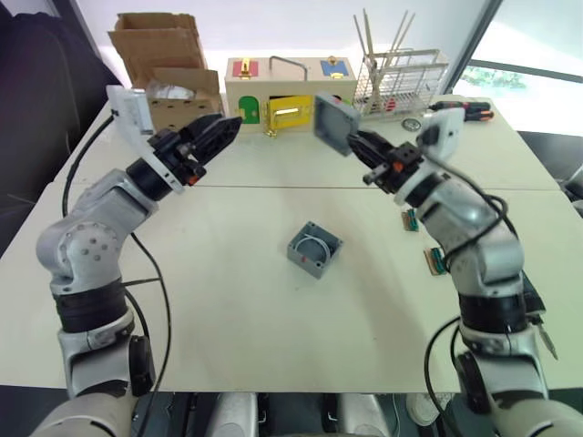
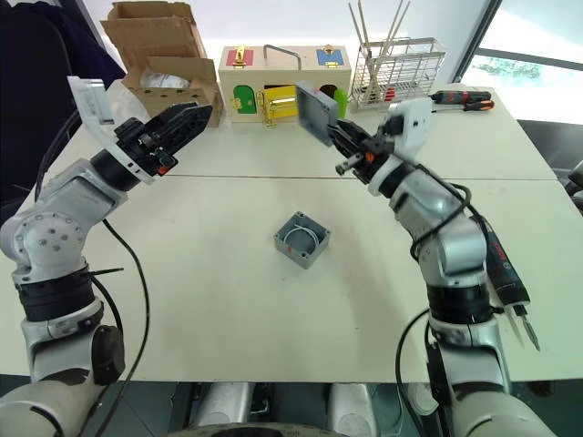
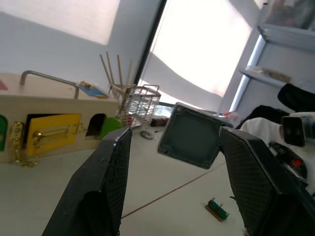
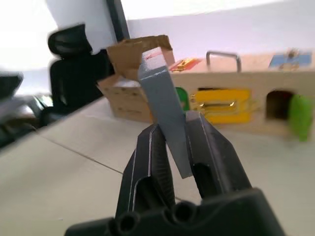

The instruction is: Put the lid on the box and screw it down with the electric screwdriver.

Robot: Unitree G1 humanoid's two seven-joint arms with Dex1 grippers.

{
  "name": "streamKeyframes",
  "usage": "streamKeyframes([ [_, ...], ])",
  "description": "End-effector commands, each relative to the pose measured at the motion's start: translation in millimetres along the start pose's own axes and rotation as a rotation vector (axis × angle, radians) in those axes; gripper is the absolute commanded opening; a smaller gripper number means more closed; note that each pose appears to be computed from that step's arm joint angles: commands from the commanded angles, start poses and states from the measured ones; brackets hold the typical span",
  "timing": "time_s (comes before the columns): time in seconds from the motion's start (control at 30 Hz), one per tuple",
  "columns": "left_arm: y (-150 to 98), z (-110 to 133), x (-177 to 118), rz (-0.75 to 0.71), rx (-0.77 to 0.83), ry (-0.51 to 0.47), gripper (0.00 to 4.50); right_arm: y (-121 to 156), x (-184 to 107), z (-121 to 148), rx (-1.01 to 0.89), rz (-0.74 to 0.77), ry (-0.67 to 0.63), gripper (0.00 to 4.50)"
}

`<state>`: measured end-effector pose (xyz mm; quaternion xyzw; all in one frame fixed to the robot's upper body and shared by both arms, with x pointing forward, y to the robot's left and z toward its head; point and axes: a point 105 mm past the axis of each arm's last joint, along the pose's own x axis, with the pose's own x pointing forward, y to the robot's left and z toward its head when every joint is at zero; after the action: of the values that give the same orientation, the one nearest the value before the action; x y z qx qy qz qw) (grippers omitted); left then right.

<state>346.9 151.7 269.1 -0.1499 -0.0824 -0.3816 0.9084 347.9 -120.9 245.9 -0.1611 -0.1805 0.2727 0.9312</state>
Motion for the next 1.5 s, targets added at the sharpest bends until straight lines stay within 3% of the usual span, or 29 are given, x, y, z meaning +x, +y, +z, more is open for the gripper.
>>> streamKeyframes([
  [0.03, 0.5, -9.0, 10.8, -0.044, 0.025, 0.061, 2.89, 37.3, -20.9, 22.1, -0.425, 0.072, -0.144, 0.1],
  [0.07, -1.5, -12.7, 13.8, -0.073, 0.024, 0.077, 2.89, 47.7, -29.8, 15.6, -0.544, 0.108, -0.146, 0.1],
  [0.17, -6.6, -22.1, 23.5, -0.14, 0.023, 0.111, 2.07, 66.8, -50.4, -0.9, -0.747, 0.179, -0.164, 0.1],
  [0.3, -13.7, -30.3, 32.9, -0.204, 0.016, 0.133, 0.09, 70.5, -61.1, -14.6, -0.815, 0.152, -0.165, 0.1],
  [0.53, -43.1, -66.0, 44.3, -0.401, 0.058, 0.277, 0.09, 91.7, -76.8, -41.3, -1.038, 0.256, -0.239, 0.1],
  [1.03, -36.0, -113.1, 28.6, -0.454, 0.171, 0.497, 0.09, 94.2, -78.4, -79.0, -1.102, 0.379, -0.156, 0.1],
  [1.5, -38.5, -112.1, 31.2, -0.447, 0.155, 0.466, 0.09, 85.9, -75.4, -71.0, -1.127, 0.289, -0.179, 0.1],
])
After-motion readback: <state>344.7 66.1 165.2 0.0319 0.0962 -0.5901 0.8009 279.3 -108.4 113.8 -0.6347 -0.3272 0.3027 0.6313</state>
